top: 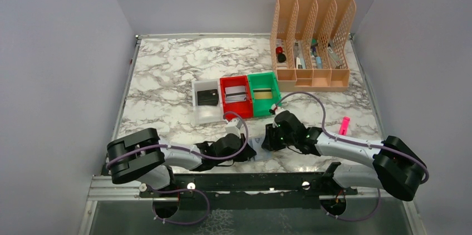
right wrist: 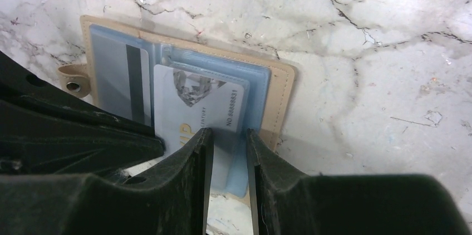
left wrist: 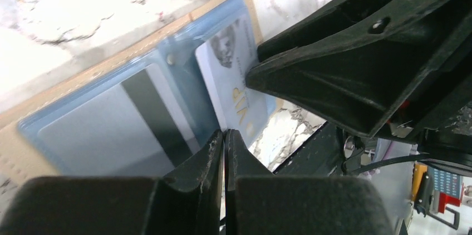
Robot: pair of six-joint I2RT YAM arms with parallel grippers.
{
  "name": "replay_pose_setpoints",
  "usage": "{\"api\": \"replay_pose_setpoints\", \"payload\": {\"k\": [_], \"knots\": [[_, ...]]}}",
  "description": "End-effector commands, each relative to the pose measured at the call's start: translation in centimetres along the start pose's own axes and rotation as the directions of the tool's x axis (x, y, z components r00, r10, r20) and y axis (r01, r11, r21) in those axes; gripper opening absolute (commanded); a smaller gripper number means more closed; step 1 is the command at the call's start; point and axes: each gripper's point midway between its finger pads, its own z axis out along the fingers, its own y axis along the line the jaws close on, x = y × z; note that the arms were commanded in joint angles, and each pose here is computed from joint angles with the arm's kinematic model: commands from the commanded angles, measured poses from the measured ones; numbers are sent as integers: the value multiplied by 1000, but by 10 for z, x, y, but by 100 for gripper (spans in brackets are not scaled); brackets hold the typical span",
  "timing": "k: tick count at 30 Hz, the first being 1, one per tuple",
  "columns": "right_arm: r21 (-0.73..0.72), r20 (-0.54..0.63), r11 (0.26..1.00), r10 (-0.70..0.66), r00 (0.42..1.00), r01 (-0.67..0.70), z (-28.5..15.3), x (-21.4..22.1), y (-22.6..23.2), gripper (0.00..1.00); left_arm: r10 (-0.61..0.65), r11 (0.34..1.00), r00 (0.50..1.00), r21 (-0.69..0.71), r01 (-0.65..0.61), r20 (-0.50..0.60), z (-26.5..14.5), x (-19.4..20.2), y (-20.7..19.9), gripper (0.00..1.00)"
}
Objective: Take the credit cards out of the card holder
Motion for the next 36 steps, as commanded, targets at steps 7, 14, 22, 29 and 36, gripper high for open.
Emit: {"api": "replay_pose_setpoints", "payload": {"k": [7,14,22,29,36], "knots": [[45,-71,999,-16,997,19,5,15,-11,25,-47,999,993,-3,47,109,-15,-15,8,6],[72,-69,997,-1,998,6,5,15,-15,20,-41,999,993,-3,41,109,-16,-15,9,7],[86,-56,996,-7,998,12,5,8,-15,17,-36,999,992,9,35,121,-21,-17,9,21],[57,-55,998,-10,998,13,6,6,-9,18,-9,1000,997,16,8,78,-12,-12,1,31],[57,-62,998,-4,998,8,7,9,-9,18,-52,998,994,-14,54,100,-13,-13,12,28]]}}
